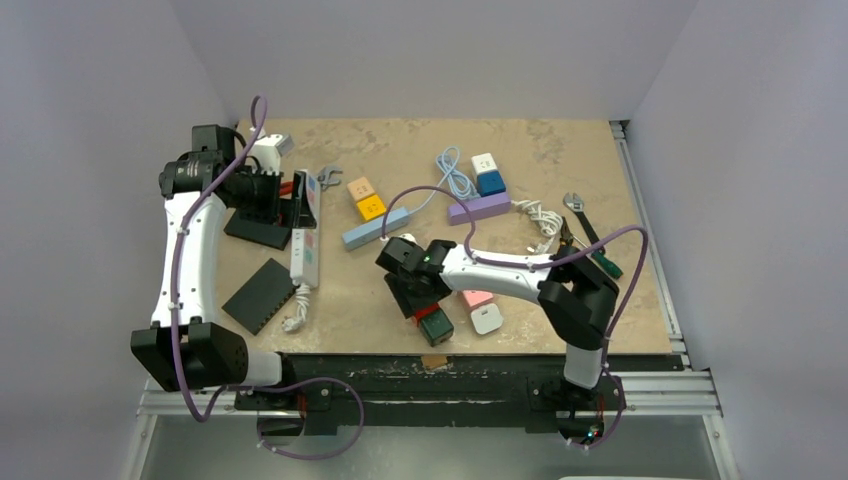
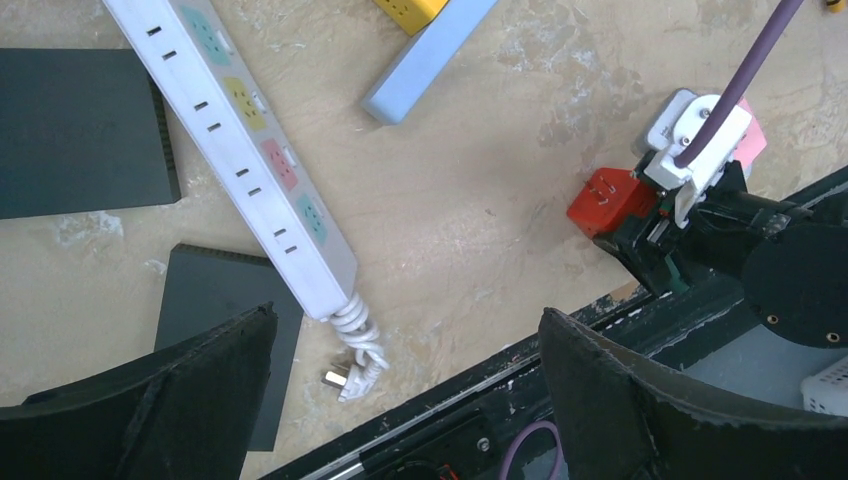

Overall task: Pull the plug off the socket
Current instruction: Move the plug to the center of the board, then pick up the plug from the center of the board.

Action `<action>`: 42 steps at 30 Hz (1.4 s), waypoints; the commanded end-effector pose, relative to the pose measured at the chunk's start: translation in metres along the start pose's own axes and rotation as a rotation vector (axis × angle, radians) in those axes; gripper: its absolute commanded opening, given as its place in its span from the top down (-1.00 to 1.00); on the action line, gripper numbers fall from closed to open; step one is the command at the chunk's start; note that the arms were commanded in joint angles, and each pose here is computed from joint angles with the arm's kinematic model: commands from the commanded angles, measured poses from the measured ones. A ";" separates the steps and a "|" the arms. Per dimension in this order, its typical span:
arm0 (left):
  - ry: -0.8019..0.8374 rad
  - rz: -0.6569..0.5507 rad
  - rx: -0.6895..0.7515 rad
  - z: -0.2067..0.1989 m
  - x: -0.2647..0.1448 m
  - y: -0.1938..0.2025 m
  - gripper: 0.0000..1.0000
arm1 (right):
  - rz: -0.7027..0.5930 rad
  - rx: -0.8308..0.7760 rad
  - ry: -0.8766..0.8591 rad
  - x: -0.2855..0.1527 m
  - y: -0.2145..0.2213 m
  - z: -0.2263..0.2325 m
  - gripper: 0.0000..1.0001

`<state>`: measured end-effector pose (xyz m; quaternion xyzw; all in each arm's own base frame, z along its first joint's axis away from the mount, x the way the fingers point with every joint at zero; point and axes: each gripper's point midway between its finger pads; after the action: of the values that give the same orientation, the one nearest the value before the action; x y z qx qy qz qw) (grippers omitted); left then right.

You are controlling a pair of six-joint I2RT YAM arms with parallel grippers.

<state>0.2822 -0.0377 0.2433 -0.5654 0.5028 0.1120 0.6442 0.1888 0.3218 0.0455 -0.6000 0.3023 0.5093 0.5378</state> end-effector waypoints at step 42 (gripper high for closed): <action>0.113 0.128 0.367 -0.179 0.142 0.021 -1.00 | -0.522 1.072 -0.063 -0.140 -0.149 -0.199 -0.98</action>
<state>0.2152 -0.2023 0.1460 -0.3874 0.6137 0.0176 0.6877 0.3463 0.1709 0.2111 -0.2526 0.3551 0.1761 0.8827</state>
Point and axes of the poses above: each gripper's point midway between its finger pads, its own x axis out along the fingers, its own z axis along the line the jaws close on, y = z × x, and after that the axes turned 15 degrees about x, right-handed
